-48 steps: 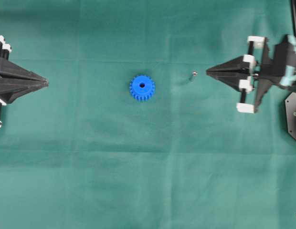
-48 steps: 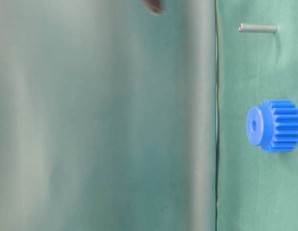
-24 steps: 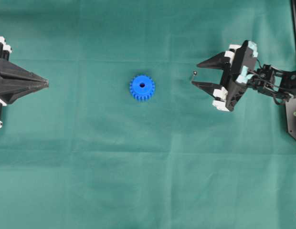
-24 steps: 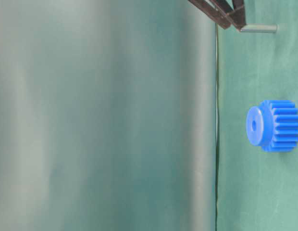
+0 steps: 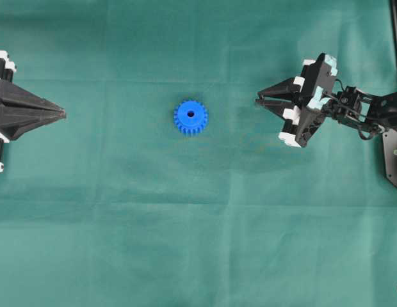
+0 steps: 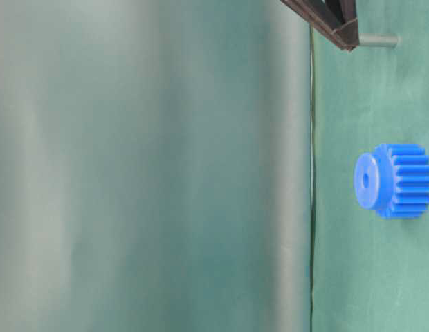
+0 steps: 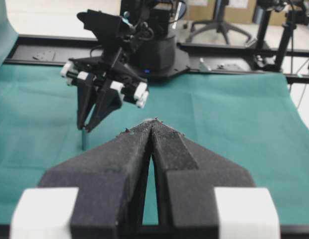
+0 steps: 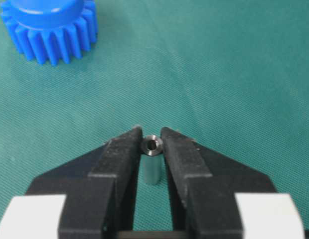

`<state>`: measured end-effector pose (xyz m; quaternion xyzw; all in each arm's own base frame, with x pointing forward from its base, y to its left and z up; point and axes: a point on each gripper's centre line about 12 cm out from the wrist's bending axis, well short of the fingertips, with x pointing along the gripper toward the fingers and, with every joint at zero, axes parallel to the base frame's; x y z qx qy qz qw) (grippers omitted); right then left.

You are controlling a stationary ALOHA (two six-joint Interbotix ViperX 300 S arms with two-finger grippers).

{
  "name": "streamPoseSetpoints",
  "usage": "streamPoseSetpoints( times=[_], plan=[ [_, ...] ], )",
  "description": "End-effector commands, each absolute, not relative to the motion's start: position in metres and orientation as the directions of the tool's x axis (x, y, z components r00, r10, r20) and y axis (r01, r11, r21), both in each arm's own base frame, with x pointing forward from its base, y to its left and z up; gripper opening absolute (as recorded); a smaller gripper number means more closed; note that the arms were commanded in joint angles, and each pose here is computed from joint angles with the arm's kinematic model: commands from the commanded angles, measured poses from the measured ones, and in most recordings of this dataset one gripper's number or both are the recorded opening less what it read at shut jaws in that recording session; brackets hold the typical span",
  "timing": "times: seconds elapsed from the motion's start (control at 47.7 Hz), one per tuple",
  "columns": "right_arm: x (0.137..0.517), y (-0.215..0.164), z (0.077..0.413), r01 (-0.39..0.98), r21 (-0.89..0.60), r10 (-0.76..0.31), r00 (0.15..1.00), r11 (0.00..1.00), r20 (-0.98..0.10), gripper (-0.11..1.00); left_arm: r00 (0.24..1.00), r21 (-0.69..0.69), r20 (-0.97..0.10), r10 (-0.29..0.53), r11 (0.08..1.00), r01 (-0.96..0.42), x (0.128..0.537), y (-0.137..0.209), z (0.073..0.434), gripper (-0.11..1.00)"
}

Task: Insert the shaft placed at a random location into the center hole of the small gear at another random location.
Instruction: 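Close the right gripper on the silver shaft and lift it upright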

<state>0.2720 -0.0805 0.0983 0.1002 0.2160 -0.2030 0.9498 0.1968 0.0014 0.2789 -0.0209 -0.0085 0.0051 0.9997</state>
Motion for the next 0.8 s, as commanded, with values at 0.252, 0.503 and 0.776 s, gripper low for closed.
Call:
streamPoseSetpoints(
  times=[0.252, 0.503, 0.776],
  plan=[
    [0.278, -0.083, 0.111, 0.431, 0.121, -0.351, 0.842, 0.894, -0.409, 0.16, 1.000, -0.048, 0.017, 0.013, 0.999, -0.012, 0.198, 0.002, 0.280, 0.00],
    [0.283, -0.080, 0.154, 0.399, 0.151, -0.320, 0.868, 0.904, -0.380, 0.16, 1.000, -0.048, 0.014, 0.013, 0.999, -0.012, 0.198, 0.002, 0.280, 0.00],
    [0.282, -0.076, 0.186, 0.367, 0.159, -0.290, 0.883, 0.917, -0.368, 0.16, 1.000, -0.048, 0.017, 0.013, 0.999, -0.012, 0.197, 0.002, 0.281, 0.00]
  ],
)
